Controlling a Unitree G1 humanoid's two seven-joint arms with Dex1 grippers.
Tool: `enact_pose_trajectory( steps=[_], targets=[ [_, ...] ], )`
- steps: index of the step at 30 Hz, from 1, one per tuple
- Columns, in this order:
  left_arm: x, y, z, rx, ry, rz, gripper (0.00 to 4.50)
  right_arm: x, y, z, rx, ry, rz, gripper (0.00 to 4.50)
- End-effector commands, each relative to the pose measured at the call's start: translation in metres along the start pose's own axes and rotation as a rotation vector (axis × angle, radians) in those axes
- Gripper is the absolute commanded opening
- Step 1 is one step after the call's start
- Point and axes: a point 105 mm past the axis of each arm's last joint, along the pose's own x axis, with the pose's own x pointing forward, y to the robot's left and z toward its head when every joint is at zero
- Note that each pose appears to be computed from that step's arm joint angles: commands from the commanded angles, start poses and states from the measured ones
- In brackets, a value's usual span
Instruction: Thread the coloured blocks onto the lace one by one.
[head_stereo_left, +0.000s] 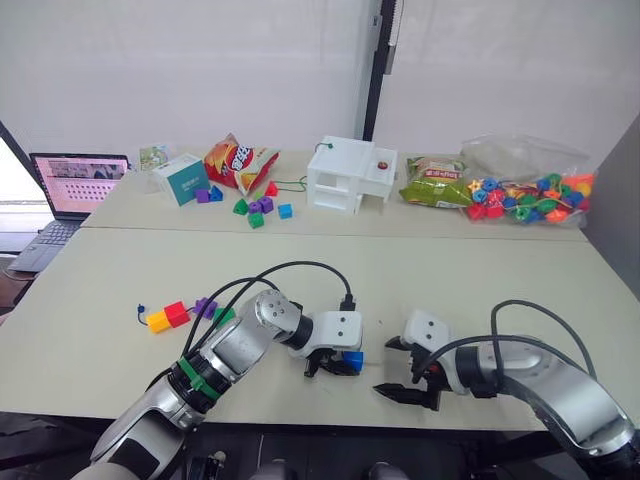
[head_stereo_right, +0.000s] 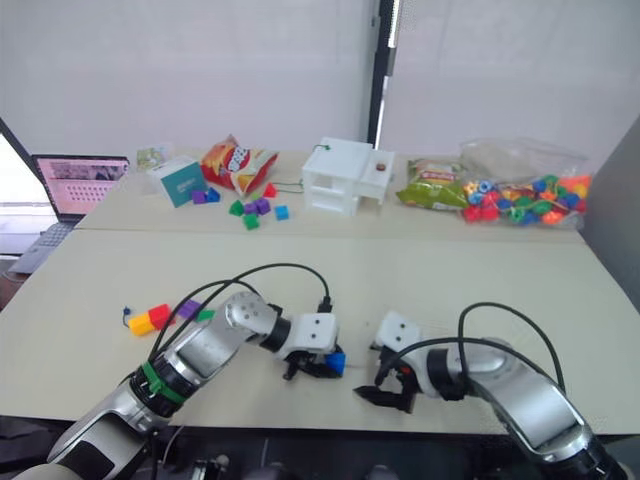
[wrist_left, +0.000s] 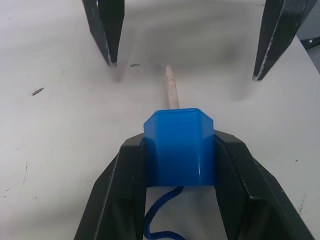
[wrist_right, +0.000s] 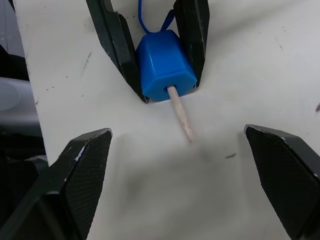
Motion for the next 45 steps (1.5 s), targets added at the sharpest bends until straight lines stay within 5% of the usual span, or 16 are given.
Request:
enact_pose_trajectory(
  steps=[1, 12, 26, 39, 45],
  targets=[
    [0.000, 0.000, -0.002, 0.005, 0.017, -0.005, 1.32, 0.004, -0.006, 0.006, -0.039, -0.020, -0.009, 3.64],
    [-0.001, -0.001, -0.003, 0.001, 0.019, -0.009, 1.32, 0.010, -0.007, -0.002, -0.055, -0.001, 0.007, 0.02],
    [-0.028, 0.006, -0.021, -0.044, 0.059, 0.045, 1.32, -0.015, -0.012, -0.010, -0.102, -0.004, 0.000, 0.00],
    [-0.178, -0.025, -0.141, -0.218, 0.404, 0.102, 1.32, -0.020, -0.018, -0.008, -0.154, -0.013, 0.045, 0.00],
    [-0.195, -0.021, -0.149, -0.191, 0.445, 0.162, 1.32, -0.017, -0.022, -0.008, -0.163, -0.011, 0.052, 0.00]
  ],
)
